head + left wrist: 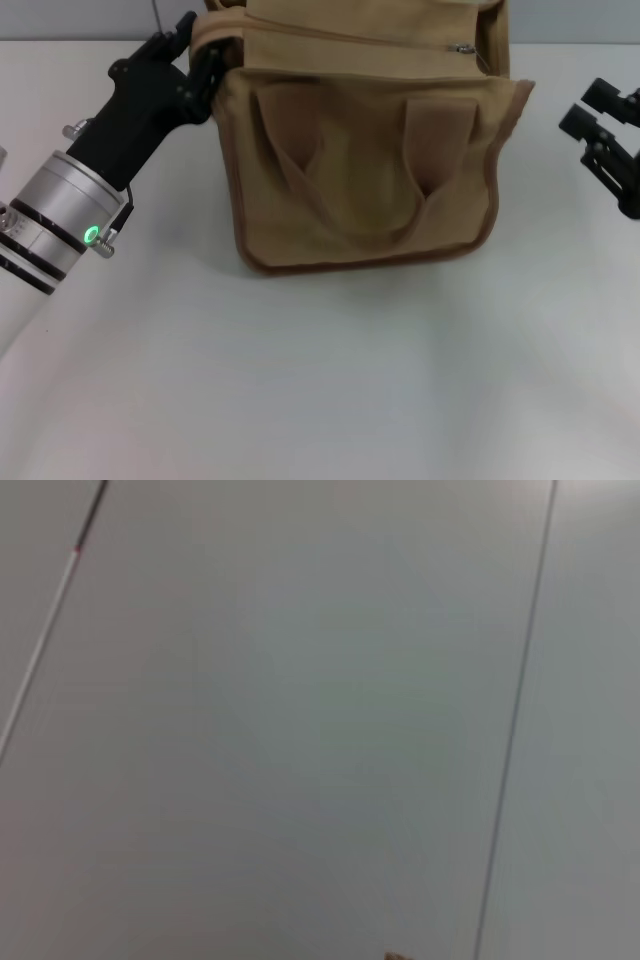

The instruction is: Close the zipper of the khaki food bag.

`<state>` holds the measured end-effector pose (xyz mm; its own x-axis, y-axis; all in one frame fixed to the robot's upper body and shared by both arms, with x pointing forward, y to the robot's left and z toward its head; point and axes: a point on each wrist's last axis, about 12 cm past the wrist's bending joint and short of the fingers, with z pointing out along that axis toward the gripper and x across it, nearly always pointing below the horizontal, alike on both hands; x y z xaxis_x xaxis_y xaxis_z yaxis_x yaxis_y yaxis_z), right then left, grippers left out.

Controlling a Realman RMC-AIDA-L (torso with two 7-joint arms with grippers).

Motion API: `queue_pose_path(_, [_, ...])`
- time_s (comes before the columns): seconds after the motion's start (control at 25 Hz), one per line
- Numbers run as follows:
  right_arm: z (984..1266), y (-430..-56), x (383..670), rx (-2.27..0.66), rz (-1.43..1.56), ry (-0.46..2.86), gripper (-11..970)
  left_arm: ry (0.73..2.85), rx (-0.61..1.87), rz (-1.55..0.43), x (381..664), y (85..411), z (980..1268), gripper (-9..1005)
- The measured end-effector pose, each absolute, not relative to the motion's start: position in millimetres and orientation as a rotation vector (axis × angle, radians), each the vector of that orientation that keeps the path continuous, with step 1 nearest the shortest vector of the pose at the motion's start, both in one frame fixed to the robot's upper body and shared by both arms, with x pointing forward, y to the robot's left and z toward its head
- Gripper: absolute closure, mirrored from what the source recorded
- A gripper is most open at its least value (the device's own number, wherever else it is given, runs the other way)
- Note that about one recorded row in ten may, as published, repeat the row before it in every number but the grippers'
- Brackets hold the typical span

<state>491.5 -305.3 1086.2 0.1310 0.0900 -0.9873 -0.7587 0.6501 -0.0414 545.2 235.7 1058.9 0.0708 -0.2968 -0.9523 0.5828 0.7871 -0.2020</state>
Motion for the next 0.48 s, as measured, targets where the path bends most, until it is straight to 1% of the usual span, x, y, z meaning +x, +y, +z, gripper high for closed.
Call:
queue_pose_path(0.04, [1085, -306, 483, -0.624, 0.715, 1.275, 744, 1.345, 0.307, -0.671, 544, 237, 1059, 778])
queue_pose_path(0.2, [1082, -306, 475, -0.598, 0.751, 1.255, 605, 1.311, 0.365, -0.675, 538, 243, 1061, 628])
queue_pose_path(0.36, [1073, -302, 470, -0.586, 0.761, 1.258, 459, 1.202, 0.359, -0.659, 519, 259, 1067, 454])
queue_pose_path(0.4, [1072, -301, 469, -0.584, 0.759, 1.258, 421, 1.202, 0.359, -0.659, 519, 259, 1067, 421])
queue_pose_path(0.48, [1069, -298, 469, -0.582, 0.764, 1.258, 345, 1.124, 0.326, -0.628, 509, 269, 1072, 354])
